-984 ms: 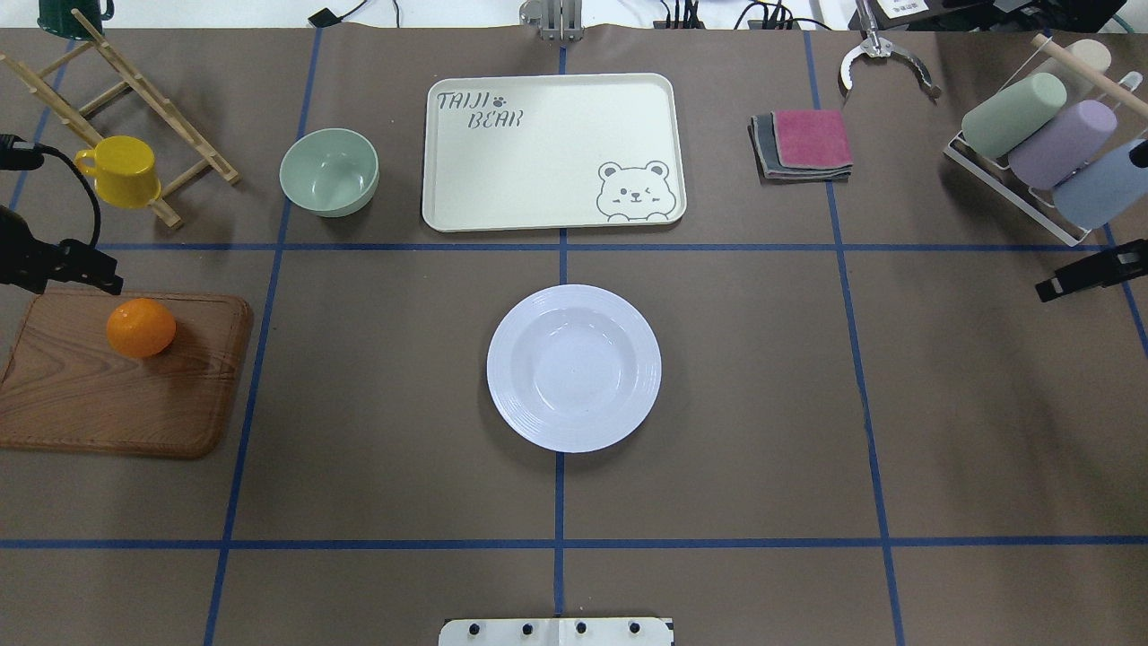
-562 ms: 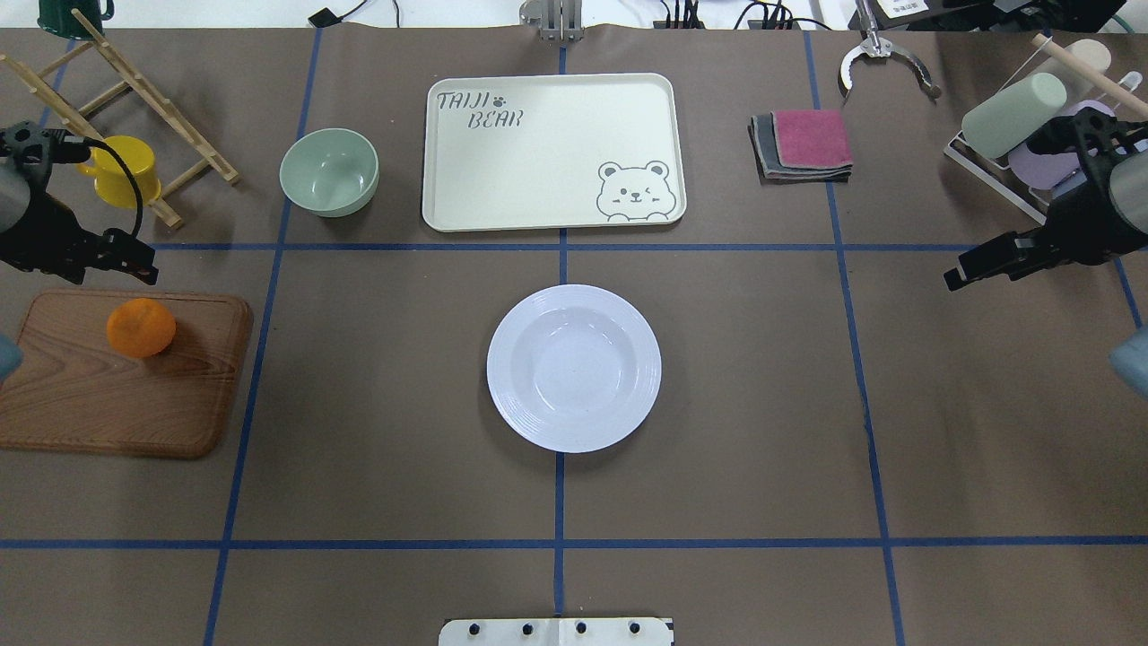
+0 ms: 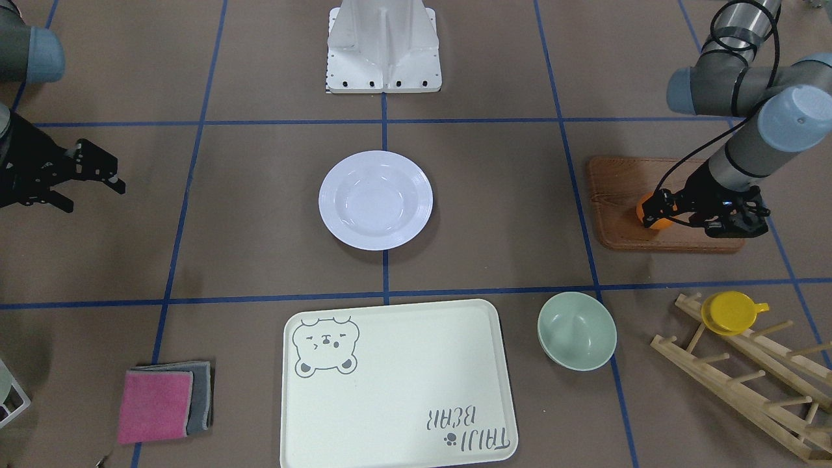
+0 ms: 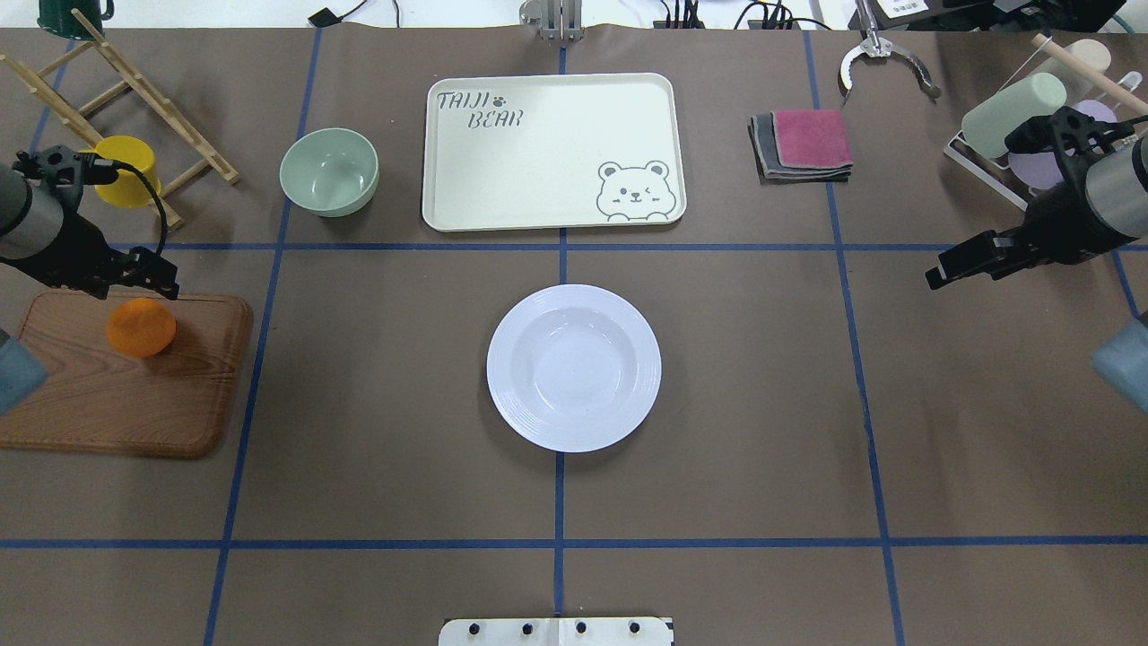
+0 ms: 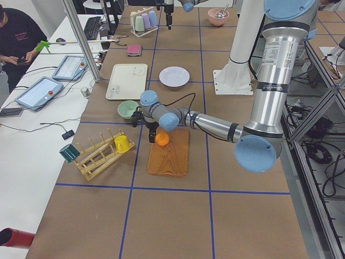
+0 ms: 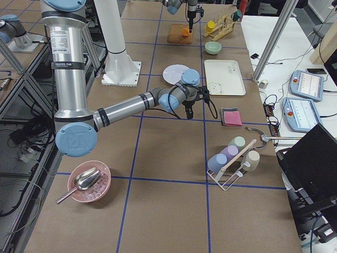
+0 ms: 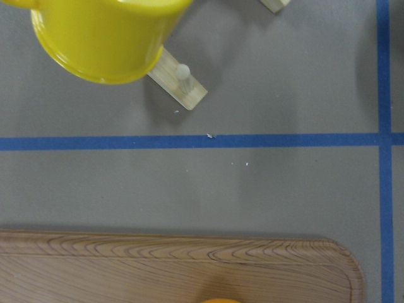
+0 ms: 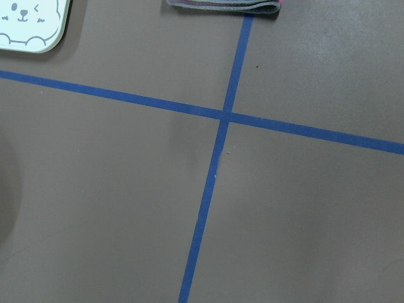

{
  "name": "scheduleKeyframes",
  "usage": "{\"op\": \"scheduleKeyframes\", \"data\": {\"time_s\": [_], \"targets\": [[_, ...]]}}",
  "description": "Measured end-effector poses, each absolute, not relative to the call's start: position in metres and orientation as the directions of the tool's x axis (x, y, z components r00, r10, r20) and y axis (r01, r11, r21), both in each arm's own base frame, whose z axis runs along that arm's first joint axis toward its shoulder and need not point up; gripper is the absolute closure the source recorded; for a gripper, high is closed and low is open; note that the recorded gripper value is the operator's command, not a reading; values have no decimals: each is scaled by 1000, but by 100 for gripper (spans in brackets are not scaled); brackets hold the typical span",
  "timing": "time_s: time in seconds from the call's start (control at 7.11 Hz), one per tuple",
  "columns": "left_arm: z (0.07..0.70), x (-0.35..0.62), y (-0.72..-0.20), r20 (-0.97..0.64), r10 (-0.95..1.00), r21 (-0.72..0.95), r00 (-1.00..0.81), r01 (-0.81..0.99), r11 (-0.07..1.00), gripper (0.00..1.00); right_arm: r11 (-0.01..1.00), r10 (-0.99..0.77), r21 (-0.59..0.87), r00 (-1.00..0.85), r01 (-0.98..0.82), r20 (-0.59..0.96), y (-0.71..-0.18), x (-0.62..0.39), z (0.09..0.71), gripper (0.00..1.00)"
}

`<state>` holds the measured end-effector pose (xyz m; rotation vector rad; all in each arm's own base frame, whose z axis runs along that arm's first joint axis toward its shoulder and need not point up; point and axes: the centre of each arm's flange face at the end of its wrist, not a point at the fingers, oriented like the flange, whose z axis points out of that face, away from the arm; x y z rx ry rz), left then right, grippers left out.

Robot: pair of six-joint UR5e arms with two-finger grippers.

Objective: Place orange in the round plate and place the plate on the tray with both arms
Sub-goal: 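Grasp the orange on the wooden board with the left gripper while the right arm advances, then carry the orange onto the white plate with the left gripper while the right approaches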

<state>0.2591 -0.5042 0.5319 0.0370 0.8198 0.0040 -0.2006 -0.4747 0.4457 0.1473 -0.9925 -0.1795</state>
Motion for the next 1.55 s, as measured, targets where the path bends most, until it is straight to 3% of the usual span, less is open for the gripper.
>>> {"op": "scheduleKeyframes", "data": {"time_s": [0.28,0.42,0.56,0.7,0.98,1.27,1.55], "targets": [[549,271,-486,-734,11,28,679,14,999,4,975,-219,206,533,85,817,-474,-202,445,0],[552,273,-481,-737,12,27,676,12,1000,32,974,-222,208,532,88,817,-474,-203,444,0],[552,275,-479,-739,7,23,674,15,1000,73,973,-227,211,529,92,818,-473,-206,442,0],[552,275,-478,-741,-2,15,672,19,1000,76,972,-231,213,526,95,818,-472,-207,441,0],[544,275,-477,-748,-1,20,663,24,1000,69,972,-233,215,525,96,819,-472,-207,440,0],[529,274,-477,-757,10,37,653,28,999,69,972,-233,216,525,96,819,-472,-208,439,0],[481,287,-489,-770,-10,29,638,51,998,69,970,-242,218,519,108,820,-471,-215,436,0]]}}
